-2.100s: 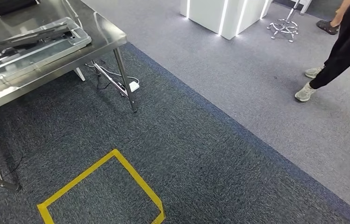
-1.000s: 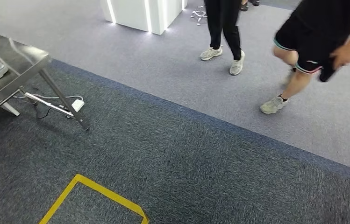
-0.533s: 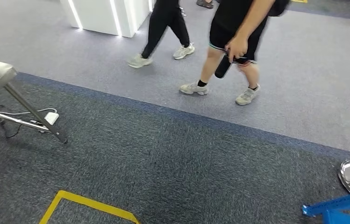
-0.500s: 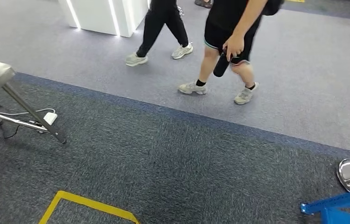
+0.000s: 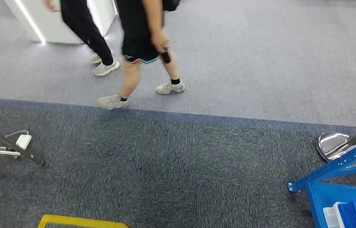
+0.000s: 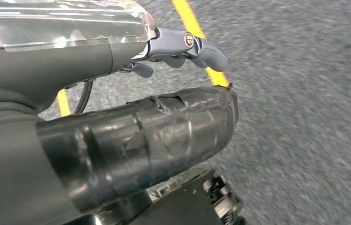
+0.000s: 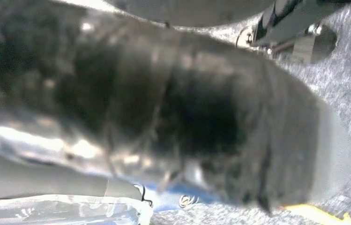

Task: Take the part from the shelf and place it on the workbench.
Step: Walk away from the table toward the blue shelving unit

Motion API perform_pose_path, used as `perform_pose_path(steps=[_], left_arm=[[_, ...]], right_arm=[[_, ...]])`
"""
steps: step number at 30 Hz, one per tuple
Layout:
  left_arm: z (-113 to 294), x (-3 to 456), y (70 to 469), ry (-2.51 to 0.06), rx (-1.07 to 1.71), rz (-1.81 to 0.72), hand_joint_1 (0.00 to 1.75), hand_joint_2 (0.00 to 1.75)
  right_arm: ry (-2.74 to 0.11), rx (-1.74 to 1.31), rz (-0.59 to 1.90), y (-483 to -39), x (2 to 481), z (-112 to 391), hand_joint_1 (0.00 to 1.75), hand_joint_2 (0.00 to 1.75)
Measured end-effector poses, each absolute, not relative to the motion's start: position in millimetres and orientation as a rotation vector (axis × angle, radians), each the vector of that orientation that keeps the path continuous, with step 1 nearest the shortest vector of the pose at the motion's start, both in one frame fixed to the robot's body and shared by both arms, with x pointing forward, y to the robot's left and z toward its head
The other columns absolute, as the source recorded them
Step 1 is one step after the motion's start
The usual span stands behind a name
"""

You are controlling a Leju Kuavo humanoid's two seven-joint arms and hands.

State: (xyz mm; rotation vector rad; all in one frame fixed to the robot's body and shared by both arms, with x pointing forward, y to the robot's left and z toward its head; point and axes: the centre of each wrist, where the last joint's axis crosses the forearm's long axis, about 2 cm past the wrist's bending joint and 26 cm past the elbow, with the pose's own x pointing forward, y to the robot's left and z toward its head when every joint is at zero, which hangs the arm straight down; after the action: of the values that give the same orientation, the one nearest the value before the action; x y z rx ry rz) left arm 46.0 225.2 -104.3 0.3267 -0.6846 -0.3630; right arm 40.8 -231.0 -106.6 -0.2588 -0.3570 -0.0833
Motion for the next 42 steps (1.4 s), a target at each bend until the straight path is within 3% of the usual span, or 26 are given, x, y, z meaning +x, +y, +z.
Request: perform_pose_path(steps=[42], left_arm=[[-104.7,45.1,227.1,-0.688,0.324,-0.367,0.0,0.0]], right_arm=[[-0.36,-0.243,-0.066,-230.7,42.4,-106.6,0.0,0.0]])
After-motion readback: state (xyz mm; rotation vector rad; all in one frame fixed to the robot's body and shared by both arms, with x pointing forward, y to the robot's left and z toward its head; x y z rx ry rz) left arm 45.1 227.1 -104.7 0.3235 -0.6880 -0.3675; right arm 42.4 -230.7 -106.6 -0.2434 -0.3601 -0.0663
